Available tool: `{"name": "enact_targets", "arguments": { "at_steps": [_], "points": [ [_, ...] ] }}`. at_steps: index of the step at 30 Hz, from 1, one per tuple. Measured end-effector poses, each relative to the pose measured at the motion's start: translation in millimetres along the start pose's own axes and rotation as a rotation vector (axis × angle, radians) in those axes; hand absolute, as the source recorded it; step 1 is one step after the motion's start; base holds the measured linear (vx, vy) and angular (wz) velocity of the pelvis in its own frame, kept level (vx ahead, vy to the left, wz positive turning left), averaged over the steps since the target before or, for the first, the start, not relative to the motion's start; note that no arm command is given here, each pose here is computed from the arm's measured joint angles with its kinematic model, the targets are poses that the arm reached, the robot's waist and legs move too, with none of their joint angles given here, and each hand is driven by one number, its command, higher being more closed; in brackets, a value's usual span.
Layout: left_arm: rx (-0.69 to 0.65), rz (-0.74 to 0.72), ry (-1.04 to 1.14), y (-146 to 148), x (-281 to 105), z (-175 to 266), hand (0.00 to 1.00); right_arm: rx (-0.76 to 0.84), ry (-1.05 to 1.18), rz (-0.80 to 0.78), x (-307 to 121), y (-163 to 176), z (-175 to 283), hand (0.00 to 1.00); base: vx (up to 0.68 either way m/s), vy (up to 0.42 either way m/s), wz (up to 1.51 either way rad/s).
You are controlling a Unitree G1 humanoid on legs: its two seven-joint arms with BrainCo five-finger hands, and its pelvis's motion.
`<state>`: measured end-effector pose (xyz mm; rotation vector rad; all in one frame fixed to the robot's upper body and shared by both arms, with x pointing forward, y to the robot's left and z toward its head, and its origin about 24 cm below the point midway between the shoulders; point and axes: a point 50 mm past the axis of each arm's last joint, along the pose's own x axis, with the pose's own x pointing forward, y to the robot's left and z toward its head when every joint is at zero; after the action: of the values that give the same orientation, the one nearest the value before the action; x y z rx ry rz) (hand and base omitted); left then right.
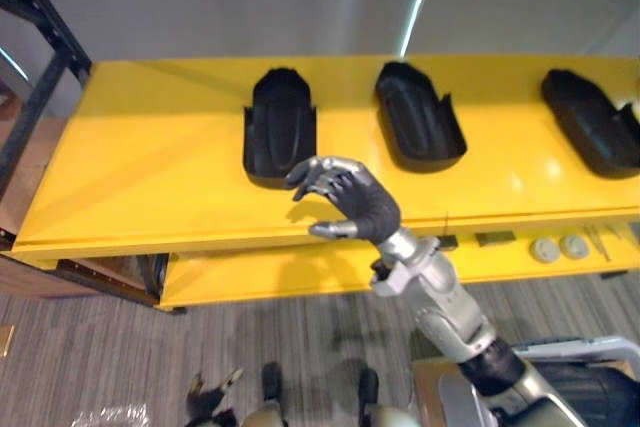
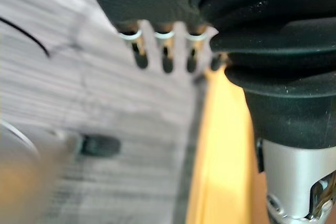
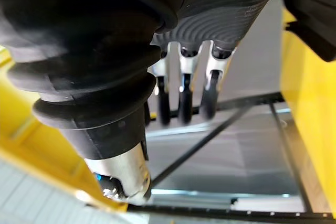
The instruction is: Walk over and take plastic housings, then place them on the shelf
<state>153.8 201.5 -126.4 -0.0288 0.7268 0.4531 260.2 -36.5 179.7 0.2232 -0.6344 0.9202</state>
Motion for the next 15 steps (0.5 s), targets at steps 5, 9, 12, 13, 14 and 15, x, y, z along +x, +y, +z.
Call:
{"name": "enact_targets", "arguments": {
  "at_steps": [5,9,12,13,14,15],
  "points": [
    [0.009,-0.064,-0.13,-25,13,44,0.0,-0.1,-0.058,0.029,37,-1,12,1.0,-0.05,0.013,0.01],
    [0.033,-0.06,-0.124,-25,12,41,0.0,-0.115,-0.045,0.015,44,2,5,1.0,-0.01,0.003,0.02],
    [0.063,-0.052,-0.111,-21,13,37,0.0,-0.119,-0.023,0.014,53,3,-2,1.0,-0.03,0.002,0.14],
    [0.073,-0.046,-0.093,-18,13,33,0.0,-0.118,-0.015,0.021,56,5,-5,1.0,0.0,-0.014,0.24],
    [0.081,-0.039,-0.083,-15,14,30,0.0,-0.118,-0.016,0.027,59,7,-5,1.0,0.01,-0.014,0.24],
    [0.085,-0.037,-0.081,-13,14,30,0.0,-0.124,-0.016,0.03,61,7,-5,1.0,0.02,-0.025,0.31]
  ]
}}
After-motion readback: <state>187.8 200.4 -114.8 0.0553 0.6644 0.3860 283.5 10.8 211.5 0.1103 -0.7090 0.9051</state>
